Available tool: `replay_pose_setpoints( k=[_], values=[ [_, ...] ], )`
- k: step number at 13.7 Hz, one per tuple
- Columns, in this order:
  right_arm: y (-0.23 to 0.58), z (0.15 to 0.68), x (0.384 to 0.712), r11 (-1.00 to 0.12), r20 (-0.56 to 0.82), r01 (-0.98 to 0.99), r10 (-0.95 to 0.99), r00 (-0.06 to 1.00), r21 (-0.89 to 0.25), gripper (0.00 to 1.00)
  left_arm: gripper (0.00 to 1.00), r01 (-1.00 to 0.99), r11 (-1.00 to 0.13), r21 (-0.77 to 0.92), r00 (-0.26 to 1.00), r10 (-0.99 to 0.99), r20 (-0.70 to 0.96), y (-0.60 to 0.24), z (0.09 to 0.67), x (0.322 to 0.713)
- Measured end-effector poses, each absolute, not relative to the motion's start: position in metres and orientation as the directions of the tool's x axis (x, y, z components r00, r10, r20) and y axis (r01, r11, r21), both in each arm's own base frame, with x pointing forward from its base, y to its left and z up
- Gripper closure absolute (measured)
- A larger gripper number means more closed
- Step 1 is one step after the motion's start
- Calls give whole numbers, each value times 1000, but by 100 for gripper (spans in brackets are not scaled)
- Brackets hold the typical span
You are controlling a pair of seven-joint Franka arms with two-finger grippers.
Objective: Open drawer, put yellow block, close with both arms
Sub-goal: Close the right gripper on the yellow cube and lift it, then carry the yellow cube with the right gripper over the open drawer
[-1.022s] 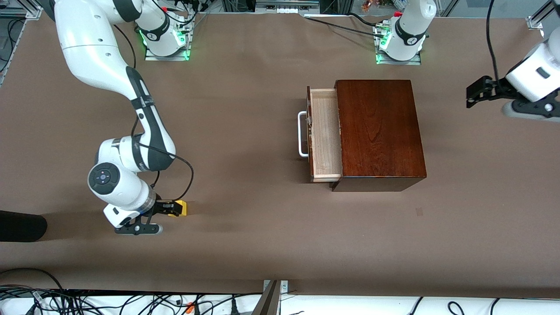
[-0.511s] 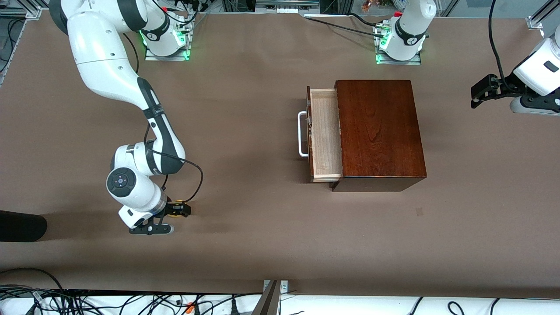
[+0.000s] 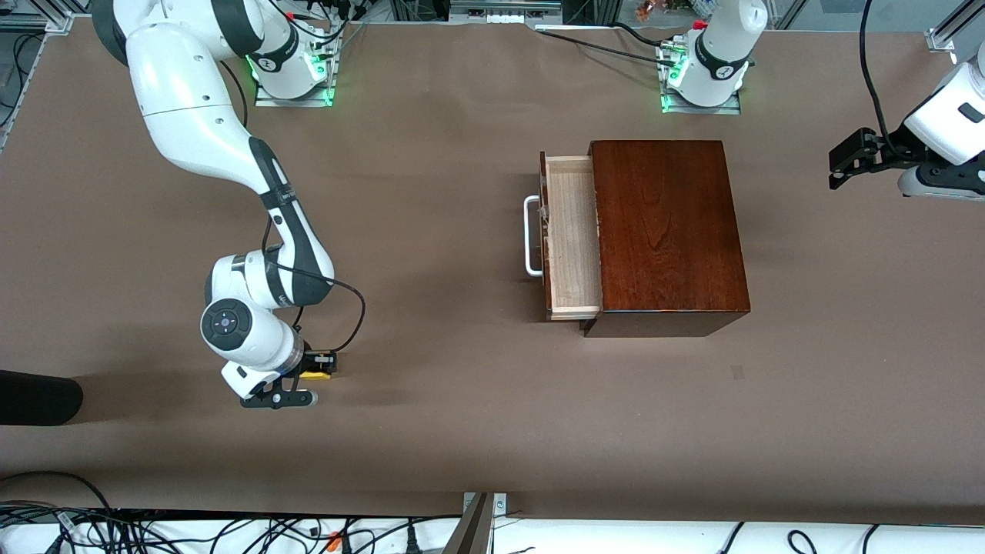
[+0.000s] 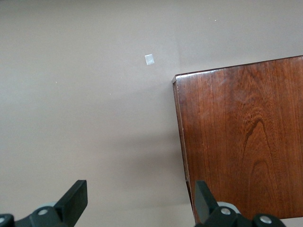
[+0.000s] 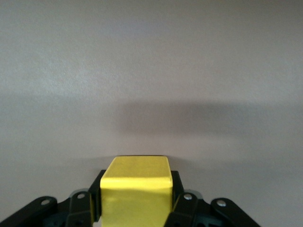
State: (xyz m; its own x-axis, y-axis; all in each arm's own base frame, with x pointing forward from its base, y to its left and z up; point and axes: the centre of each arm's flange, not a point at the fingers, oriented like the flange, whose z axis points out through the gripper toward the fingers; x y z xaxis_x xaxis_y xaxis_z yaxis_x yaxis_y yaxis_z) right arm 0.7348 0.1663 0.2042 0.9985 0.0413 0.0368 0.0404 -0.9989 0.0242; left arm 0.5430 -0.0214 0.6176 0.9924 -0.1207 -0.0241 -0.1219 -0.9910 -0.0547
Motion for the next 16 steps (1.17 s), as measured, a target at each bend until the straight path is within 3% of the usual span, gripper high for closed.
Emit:
replay_pose_setpoints(
  k=[2,5,9,16],
  values=[
    [163,234,734,-999,-5,35,34,999,32,44,0,-121,-991,-55,993,-120,-24,-21,618,543],
    [160,327,723,-999,-63,31,29,998,38,44,0,-121,-991,-55,993,-120,-23,-21,618,543],
    [171,444,677,-999,-143,-31,-37,989,44,44,0,-121,-991,-55,993,-120,-23,-21,618,543],
    [348,505,567,-882,-194,-462,-472,860,96,44,0,-123,-991,-55,992,-122,-22,-22,618,543]
  ],
)
